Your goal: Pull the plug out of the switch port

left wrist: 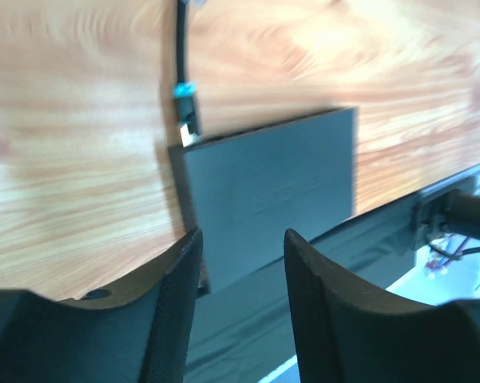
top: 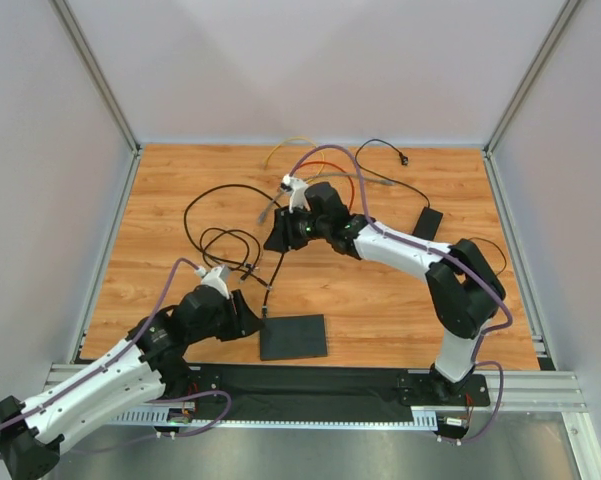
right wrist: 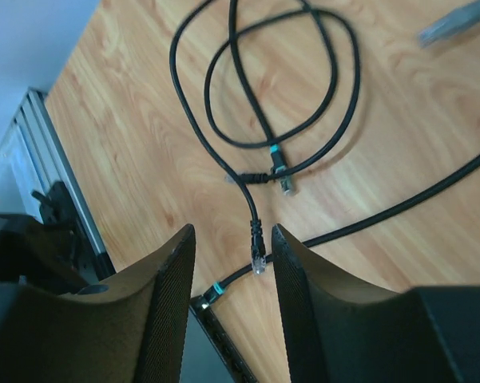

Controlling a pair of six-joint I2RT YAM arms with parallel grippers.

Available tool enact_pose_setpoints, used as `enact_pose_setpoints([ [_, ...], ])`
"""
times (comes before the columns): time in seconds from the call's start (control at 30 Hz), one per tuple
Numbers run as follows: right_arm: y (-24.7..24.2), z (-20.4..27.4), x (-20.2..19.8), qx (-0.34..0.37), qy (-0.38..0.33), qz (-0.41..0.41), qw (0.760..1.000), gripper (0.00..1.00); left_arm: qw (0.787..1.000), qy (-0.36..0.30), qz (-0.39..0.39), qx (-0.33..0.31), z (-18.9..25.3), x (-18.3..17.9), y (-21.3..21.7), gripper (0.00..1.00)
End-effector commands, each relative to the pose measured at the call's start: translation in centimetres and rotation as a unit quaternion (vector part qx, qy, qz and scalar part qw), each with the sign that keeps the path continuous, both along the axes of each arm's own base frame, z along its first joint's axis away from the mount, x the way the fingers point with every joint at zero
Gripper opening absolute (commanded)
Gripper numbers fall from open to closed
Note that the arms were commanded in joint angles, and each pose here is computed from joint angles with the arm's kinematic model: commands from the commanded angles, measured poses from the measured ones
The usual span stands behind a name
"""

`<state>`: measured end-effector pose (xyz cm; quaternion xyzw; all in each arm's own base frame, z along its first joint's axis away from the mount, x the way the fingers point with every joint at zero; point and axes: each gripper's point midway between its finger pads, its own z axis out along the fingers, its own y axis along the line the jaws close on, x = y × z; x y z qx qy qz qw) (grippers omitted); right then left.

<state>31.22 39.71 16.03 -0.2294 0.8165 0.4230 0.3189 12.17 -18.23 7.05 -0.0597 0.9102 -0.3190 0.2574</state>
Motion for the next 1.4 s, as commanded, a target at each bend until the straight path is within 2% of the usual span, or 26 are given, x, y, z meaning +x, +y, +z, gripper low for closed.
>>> enact_pose_setpoints([
  [0.0,2.3,-0.5,-1.9,0.000,-0.020,0.075,0.997,0.45,0.998,-0.051,0.014,0.016,4.2,1.4,0.8,0.54],
  [0.2,5.1,-6.5,-4.0,-0.056,0.012,0.119,0.991,0.46,0.993,-0.101,0.044,0.046,8.8,2.7,2.7,0.55],
  [0.4,6.1,-8.6,-4.4,-0.111,-0.009,0.115,0.987,0.48,0.987,-0.139,0.064,0.052,12.0,2.9,4.5,0.56],
  [0.6,6.3,-10.4,-4.1,-0.160,-0.018,0.106,0.981,0.49,0.989,-0.128,0.062,0.049,10.9,2.3,4.6,0.56],
  [0.9,6.5,-11.7,-3.2,-0.189,-0.023,0.102,0.976,0.47,0.990,-0.123,0.061,0.041,10.4,1.8,4.8,0.56],
  [1.17,7.0,-12.6,-3.6,-0.192,-0.014,0.111,0.975,0.37,0.990,-0.122,0.061,0.042,10.4,1.8,4.7,0.56],
  [1.3,7.4,-12.4,-3.5,-0.188,-0.015,0.115,0.975,0.25,0.990,-0.121,0.059,0.043,10.2,1.7,4.8,0.56],
  [1.37,7.8,-11.5,-3.5,-0.175,-0.020,0.119,0.977,0.15,0.990,-0.121,0.061,0.043,10.3,1.8,4.9,0.57],
])
